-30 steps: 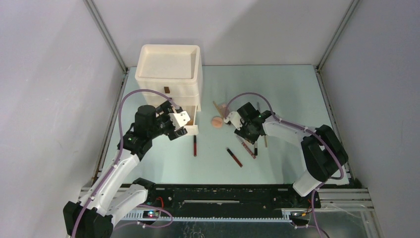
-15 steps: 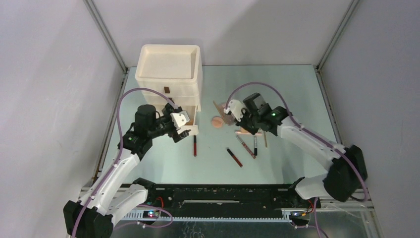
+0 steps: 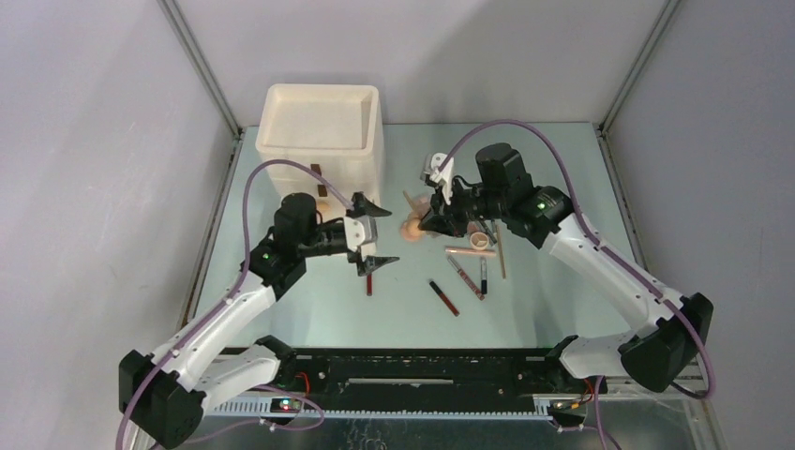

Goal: Organize the makeup
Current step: Pick up the makeup tool from the center of the board, then place the makeup tool in the drawer.

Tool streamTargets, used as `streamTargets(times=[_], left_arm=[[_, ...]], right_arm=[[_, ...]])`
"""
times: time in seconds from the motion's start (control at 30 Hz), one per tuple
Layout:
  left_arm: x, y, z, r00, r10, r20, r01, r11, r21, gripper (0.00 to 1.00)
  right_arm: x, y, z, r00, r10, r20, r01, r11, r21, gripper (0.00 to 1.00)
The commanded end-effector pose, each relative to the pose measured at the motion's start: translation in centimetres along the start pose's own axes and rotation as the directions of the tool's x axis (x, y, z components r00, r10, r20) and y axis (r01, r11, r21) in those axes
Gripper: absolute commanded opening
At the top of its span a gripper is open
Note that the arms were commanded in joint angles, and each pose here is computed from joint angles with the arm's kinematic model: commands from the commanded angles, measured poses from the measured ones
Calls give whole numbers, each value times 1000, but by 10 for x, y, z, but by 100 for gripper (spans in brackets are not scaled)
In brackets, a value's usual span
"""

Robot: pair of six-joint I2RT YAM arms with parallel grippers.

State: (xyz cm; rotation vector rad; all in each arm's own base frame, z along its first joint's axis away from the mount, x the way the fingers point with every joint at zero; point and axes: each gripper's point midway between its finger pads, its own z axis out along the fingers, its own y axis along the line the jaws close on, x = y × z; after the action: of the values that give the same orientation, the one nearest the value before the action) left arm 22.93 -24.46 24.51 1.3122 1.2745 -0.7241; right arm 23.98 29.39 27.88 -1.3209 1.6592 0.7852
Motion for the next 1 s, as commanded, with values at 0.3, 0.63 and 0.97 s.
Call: streamTargets(times=[0.3, 0.63, 0.97], left_arm=[[-27, -1, 25, 936, 353, -1, -352, 932, -88, 85], [-10, 5, 22, 901, 425, -91, -433, 895, -107, 76], [-9, 12, 30, 888, 439, -140, -456, 881, -129, 33]], right_arm=[[-32, 38, 22, 959, 278, 53, -243, 904, -351, 16], [-30, 30, 18, 935, 351, 41, -309, 869, -386, 16], [-24, 27, 21, 933, 359, 25, -324, 867, -378, 22]])
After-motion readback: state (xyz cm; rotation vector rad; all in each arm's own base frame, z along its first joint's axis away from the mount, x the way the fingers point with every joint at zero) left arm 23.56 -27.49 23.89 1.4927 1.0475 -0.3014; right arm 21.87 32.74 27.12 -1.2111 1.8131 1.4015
